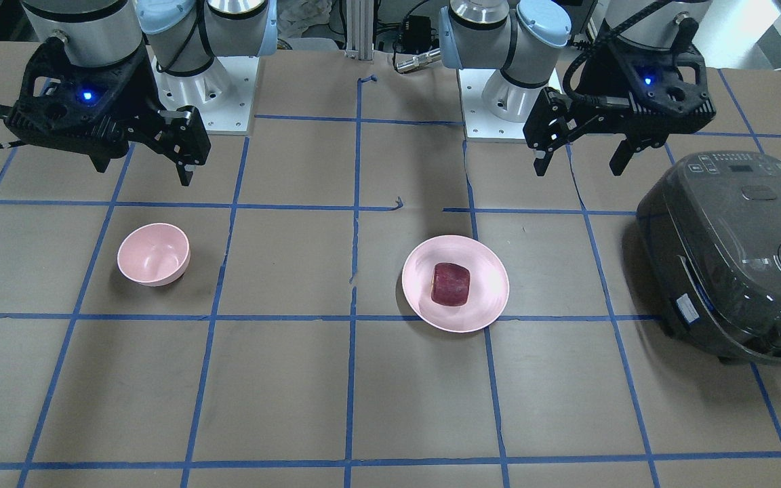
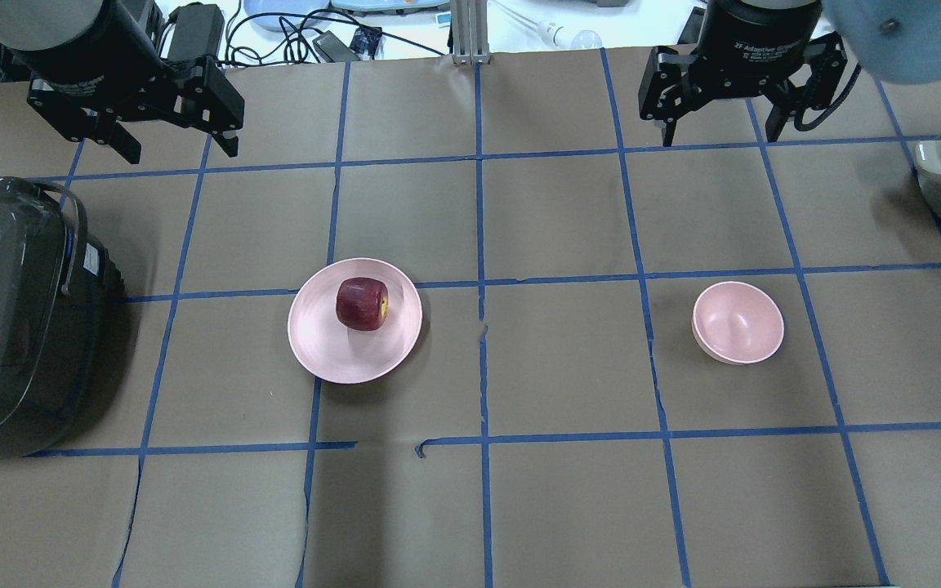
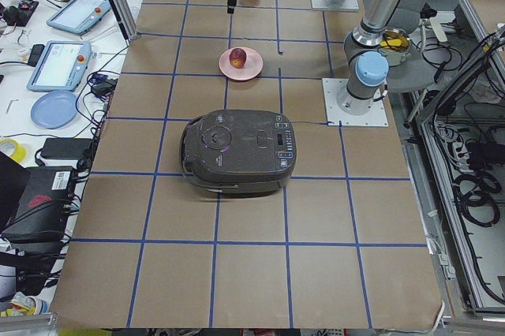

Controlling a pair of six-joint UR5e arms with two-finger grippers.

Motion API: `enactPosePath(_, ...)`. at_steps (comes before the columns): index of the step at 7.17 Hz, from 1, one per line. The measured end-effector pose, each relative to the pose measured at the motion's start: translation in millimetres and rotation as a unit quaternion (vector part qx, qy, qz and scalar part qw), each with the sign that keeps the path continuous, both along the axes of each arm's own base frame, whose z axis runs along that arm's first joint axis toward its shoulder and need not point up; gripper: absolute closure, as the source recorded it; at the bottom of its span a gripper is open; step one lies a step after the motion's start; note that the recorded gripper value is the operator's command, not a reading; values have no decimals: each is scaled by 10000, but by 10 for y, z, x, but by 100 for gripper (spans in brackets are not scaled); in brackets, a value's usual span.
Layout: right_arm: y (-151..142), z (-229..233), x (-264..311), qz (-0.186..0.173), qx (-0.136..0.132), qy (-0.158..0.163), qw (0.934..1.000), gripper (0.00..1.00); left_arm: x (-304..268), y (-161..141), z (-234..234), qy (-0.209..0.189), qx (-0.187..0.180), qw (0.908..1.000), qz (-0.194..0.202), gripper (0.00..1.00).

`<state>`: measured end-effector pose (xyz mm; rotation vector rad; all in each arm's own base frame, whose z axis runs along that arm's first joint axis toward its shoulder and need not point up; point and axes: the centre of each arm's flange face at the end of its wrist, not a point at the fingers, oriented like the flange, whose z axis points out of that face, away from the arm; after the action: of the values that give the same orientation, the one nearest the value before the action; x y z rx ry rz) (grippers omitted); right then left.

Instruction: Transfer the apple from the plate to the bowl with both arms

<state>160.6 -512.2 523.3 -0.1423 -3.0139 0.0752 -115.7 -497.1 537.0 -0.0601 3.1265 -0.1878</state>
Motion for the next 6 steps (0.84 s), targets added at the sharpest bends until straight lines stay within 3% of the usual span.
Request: enactPosePath(6,-28,-12,8,2,-43,-34,10000,0,11,-15,6,15,1,10000,14,0)
